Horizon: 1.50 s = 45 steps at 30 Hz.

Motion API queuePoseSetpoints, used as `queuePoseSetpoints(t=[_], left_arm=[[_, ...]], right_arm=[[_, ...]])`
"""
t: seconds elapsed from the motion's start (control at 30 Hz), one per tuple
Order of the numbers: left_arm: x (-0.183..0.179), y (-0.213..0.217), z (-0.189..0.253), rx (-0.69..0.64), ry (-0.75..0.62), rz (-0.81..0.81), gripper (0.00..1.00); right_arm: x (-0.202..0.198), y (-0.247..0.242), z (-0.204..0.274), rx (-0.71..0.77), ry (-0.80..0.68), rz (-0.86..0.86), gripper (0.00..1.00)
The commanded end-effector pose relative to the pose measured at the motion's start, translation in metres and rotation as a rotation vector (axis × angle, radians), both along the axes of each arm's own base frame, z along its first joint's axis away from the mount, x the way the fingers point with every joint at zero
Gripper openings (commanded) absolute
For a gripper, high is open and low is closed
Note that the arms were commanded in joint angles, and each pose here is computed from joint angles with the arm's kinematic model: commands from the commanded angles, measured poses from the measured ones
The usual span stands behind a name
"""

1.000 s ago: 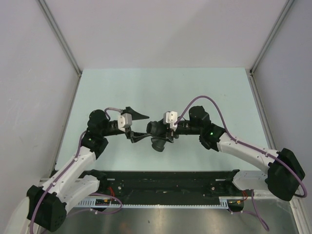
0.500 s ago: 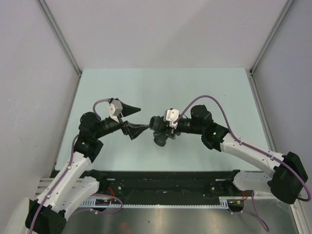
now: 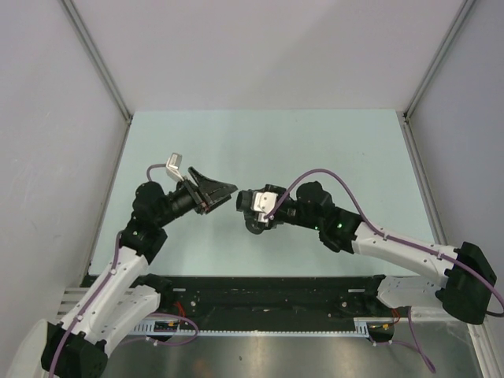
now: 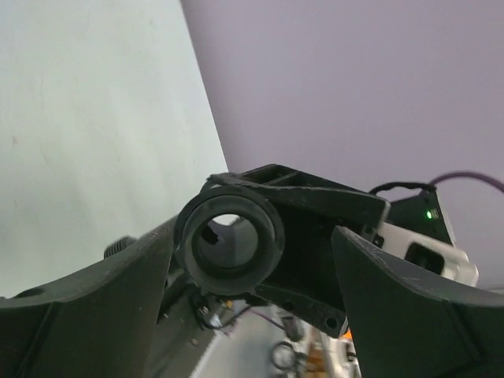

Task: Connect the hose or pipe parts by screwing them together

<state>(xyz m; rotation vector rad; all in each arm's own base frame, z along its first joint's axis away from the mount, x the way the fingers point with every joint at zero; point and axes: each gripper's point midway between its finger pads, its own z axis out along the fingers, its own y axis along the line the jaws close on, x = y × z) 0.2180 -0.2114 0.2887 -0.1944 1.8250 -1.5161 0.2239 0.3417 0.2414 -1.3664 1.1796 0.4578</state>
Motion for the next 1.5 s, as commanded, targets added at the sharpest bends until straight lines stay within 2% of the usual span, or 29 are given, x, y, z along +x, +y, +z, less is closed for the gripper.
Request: queuePoseSetpoints(t=[0.0,0.13,0.23,0.5,0.63,0.73,0.9,1.23,1.47], left_arm=[[-0.005,-0.006,-0.011,-0.100,0.251,-0.030,0.85],[-0.003,-0.007,-0.018,-0.094,0.281,-0.028,0.88],[0.000,-0.007,-0.017,-0.089,0.275,-0.024,0.86],[-0.004,-0.013,-0.027,-0.079,0.304,-0.038,0.75],[-0.006,-0.019,-0.029,-0.046,0.270,-0.049,0.62],[-0.010,-0.027,-0.037,-0.014,0.270,-0.092,0.63],[-0.013,-0.034,-0.045,0.032,0.244,-0.131,0.73],[-0.002,-0.027,-0.067,0.124,0.202,-0.105,0.74],[0.000,-0.023,-0.067,0.133,0.192,-0.112,0.76]], right_arm=[[0.006,0.007,0.036,0.063,-0.117,-0.038,0.00],[0.000,0.012,0.034,0.048,-0.130,-0.029,0.00],[-0.001,0.015,0.030,0.036,-0.132,-0.025,0.00],[-0.001,0.019,0.028,0.028,-0.135,-0.022,0.00],[0.001,0.019,0.026,0.018,-0.126,-0.024,0.00],[-0.001,0.021,0.024,0.009,-0.119,-0.016,0.00],[-0.001,0.019,0.024,0.001,-0.117,-0.016,0.00],[-0.002,0.014,0.019,-0.025,-0.106,-0.027,0.00],[-0.002,0.011,0.013,-0.048,-0.093,-0.030,0.00]])
